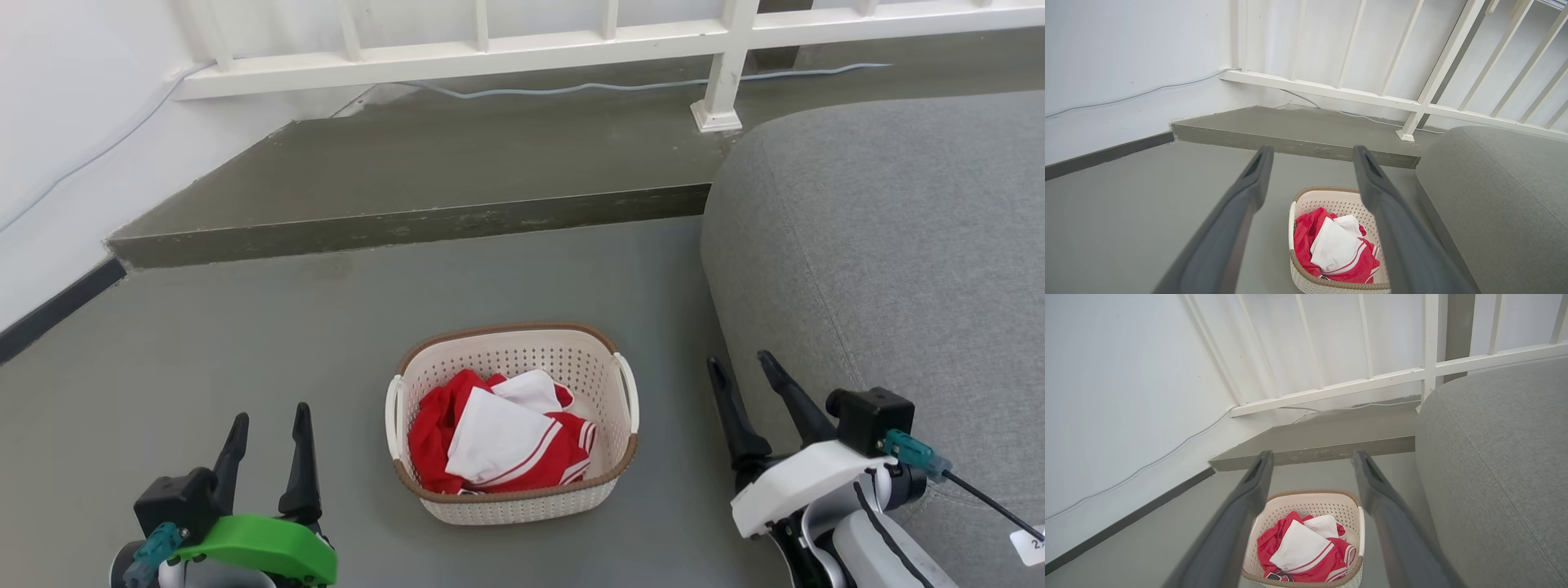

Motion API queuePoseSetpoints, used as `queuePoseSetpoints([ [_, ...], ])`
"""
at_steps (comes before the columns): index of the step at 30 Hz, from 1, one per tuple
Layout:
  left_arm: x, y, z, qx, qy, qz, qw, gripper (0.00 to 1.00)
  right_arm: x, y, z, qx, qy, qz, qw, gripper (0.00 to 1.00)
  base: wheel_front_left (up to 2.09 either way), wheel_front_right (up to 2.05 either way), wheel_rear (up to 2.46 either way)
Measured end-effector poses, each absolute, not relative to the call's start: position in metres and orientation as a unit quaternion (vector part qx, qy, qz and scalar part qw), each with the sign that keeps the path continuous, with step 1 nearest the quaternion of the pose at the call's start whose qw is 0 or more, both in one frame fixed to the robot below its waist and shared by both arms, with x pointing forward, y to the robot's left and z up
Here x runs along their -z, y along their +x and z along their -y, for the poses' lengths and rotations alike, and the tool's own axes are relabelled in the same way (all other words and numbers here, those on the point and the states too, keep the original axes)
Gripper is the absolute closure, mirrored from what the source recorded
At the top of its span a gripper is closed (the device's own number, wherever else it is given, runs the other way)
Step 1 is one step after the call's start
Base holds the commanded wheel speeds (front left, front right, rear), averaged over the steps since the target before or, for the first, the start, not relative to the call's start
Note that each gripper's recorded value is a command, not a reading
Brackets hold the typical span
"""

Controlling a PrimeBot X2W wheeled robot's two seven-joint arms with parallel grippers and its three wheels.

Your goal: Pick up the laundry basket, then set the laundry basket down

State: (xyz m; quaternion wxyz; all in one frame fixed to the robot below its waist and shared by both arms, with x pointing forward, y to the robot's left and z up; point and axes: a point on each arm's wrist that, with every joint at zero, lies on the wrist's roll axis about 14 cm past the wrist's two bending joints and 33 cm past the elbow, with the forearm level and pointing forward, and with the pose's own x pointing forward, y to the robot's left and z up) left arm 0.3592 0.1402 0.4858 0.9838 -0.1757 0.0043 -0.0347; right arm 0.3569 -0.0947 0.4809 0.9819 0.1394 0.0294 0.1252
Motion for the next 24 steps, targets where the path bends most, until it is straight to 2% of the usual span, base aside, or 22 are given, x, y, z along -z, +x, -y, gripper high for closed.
queuePoseSetpoints([
  [20,-0.483,0.356,-0.135,0.046,-0.173,-0.009,0.984,0.0,-0.48,0.355,0.098,-0.121,0.138,-0.027,0.983,0.0,0.0,0.0,0.0],
  [21,-0.481,0.355,-0.134,0.047,-0.173,-0.013,0.984,1.0,-0.478,0.354,0.098,-0.12,0.138,-0.031,0.983,1.0,0.0,0.0,0.0],
  [24,-0.468,0.35,-0.131,0.046,-0.175,-0.034,0.983,1.0,-0.46,0.345,0.098,-0.115,0.138,-0.059,0.982,1.0,0.0,0.0,0.0],
])
